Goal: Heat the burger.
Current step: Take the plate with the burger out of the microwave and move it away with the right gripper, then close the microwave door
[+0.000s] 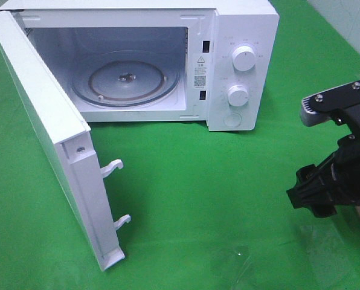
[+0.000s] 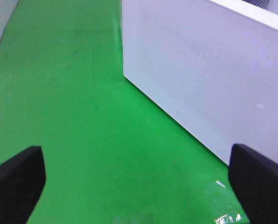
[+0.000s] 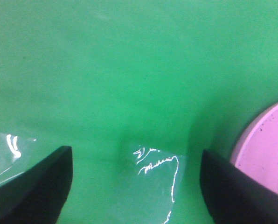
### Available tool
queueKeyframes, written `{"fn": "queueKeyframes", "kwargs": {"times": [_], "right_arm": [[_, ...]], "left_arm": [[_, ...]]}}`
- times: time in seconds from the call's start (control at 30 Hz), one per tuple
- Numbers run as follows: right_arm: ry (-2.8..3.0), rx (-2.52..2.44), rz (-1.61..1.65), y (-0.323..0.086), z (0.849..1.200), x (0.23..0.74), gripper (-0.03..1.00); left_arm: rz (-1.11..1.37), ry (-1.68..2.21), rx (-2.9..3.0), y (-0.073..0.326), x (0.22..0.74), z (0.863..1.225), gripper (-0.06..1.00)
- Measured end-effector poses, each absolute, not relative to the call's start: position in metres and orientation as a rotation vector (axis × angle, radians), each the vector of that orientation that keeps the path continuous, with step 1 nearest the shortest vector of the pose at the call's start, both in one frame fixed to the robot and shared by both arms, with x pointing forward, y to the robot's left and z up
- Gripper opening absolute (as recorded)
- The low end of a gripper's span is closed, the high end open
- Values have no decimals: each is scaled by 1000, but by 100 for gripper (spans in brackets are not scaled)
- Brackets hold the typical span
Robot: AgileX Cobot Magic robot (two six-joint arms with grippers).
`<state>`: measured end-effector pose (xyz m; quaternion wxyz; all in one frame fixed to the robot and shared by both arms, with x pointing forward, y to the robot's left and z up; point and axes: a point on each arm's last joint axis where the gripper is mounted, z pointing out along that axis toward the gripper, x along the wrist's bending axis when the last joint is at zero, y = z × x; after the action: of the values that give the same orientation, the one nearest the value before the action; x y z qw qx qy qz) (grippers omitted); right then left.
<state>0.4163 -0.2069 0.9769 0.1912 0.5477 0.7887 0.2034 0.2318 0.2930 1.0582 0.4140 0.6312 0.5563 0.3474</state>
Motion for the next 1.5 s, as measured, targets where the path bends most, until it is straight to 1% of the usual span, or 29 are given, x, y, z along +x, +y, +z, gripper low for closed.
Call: {"fn": "queueKeyframes", "kwargs": {"times": [0.03, 0.07, 0.33, 0.4, 0.43, 0.47, 0.5, 0.53, 0.57, 0.6, 0.7, 0.97, 1.1, 1.2, 1.37, 1.5], "right_arm": [[2215, 1538, 571, -207, 977, 416, 74], [2229, 1528, 584, -209, 983, 411, 76], [2266, 1523, 574, -219, 1005, 391, 76], [2264, 1530, 600, -222, 1024, 384, 76], [2264, 1530, 600, -222, 1024, 384, 76], [2246, 1530, 641, -224, 1039, 379, 76], [2246, 1530, 641, -224, 1039, 379, 76], [2231, 1529, 666, -227, 1050, 375, 76], [2231, 1529, 666, -227, 1050, 375, 76], [2210, 1519, 700, -232, 1061, 368, 76], [2187, 1516, 731, -240, 1071, 356, 76], [2117, 1513, 831, -258, 1085, 327, 76], [1973, 1546, 888, -279, 1094, 307, 76], [1948, 1549, 892, -282, 1095, 303, 76], [1776, 1553, 949, -297, 1101, 280, 76], [1703, 1560, 954, -302, 1095, 269, 76]], "left_arm": [[873, 1398, 1587, 293, 232, 1058, 99], [873, 1398, 1587, 293, 232, 1058, 99], [873, 1398, 1587, 293, 232, 1058, 99], [873, 1398, 1587, 293, 232, 1058, 99], [873, 1398, 1587, 293, 232, 1058, 99], [873, 1398, 1587, 293, 232, 1058, 99], [873, 1398, 1587, 293, 232, 1058, 99], [873, 1398, 1587, 293, 232, 1058, 99], [873, 1398, 1587, 293, 232, 1058, 99], [873, 1398, 1587, 293, 232, 1058, 99], [873, 1398, 1587, 293, 232, 1058, 99], [873, 1398, 1587, 293, 232, 1058, 99], [873, 1398, 1587, 293, 232, 1058, 99], [873, 1398, 1587, 293, 232, 1058, 99], [873, 1398, 1587, 293, 232, 1058, 99], [873, 1398, 1587, 293, 232, 1058, 99]]}}
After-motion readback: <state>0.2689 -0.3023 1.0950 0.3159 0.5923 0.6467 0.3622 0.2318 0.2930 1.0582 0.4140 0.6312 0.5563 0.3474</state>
